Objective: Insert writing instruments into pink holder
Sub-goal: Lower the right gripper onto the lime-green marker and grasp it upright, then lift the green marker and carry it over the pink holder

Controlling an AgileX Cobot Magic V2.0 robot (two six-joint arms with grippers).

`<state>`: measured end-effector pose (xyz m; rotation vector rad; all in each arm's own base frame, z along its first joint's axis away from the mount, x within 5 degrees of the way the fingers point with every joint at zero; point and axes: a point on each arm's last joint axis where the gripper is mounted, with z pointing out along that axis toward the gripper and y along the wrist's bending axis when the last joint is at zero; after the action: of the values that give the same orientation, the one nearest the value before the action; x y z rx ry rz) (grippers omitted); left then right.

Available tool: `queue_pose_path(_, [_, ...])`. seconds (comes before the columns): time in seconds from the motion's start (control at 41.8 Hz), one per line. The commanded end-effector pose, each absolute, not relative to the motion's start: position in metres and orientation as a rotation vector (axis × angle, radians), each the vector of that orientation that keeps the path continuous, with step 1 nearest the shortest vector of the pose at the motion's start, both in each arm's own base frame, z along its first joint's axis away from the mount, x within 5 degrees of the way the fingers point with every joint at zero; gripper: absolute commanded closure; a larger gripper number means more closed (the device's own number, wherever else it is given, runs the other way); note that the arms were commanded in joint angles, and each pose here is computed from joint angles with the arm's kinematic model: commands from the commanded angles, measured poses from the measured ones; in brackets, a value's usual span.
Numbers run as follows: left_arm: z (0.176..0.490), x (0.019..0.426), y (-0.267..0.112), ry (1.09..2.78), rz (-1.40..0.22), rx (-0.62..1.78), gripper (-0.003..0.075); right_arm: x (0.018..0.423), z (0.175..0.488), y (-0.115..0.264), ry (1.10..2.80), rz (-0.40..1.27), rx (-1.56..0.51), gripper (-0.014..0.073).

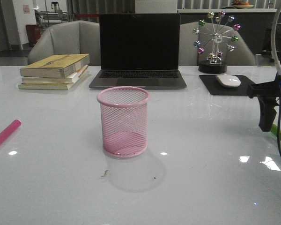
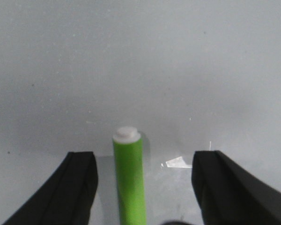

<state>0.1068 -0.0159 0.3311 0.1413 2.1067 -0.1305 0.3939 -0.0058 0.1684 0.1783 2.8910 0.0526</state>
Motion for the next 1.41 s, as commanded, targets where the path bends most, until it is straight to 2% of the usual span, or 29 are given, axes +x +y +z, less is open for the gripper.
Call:
queue_pose_path(0.0, [0.344,0.111,-0.017,2.021,-0.141,0.131,0.0245,0.401,0.194,-0.006,2.816,0.052,0.155,0.0054])
queue_pose_path(0.359, [0.344,0.111,-0.017,2.021,-0.141,0.131,0.0245,0.404,0.182,-0.006,2.884,0.045,0.108,0.0062])
queue_pose_path(0.43, [0.344,0.111,-0.017,2.021,-0.141,0.131,0.0245,0.404,0.184,-0.006,2.879,0.044,0.107,0.0130])
queue_pose_path(0.622, [0.344,0.111,-0.017,2.021,-0.141,0.131,0.0245,0.406,0.193,-0.006,2.852,0.046,0.107,0.0439])
queue_pose_path(0.717, [0.344,0.111,-0.017,2.021,-0.141,0.131,0.0245,0.405,0.198,-0.006,2.841,0.046,0.106,0.0497])
queue_pose_path(0.861, [0.344,0.111,-0.017,2.021,-0.141,0.131,0.0245,0.397,0.218,-0.003,2.781,0.052,0.095,0.0502])
queue_pose_path(1.004, [0.344,0.111,-0.017,2.021,-0.141,0.131,0.0245,0.376,0.254,0.014,2.585,0.064,0.025,0.0502])
queue_pose_path(1.219, [0.344,0.111,-0.017,2.021,-0.141,0.131,0.0245,0.325,0.313,0.055,2.149,0.155,-0.106,0.0502])
queue_pose_path(1.386, [0.344,0.111,-0.017,2.021,-0.141,0.131,0.0245,0.282,0.338,0.082,1.880,0.250,-0.193,0.0502])
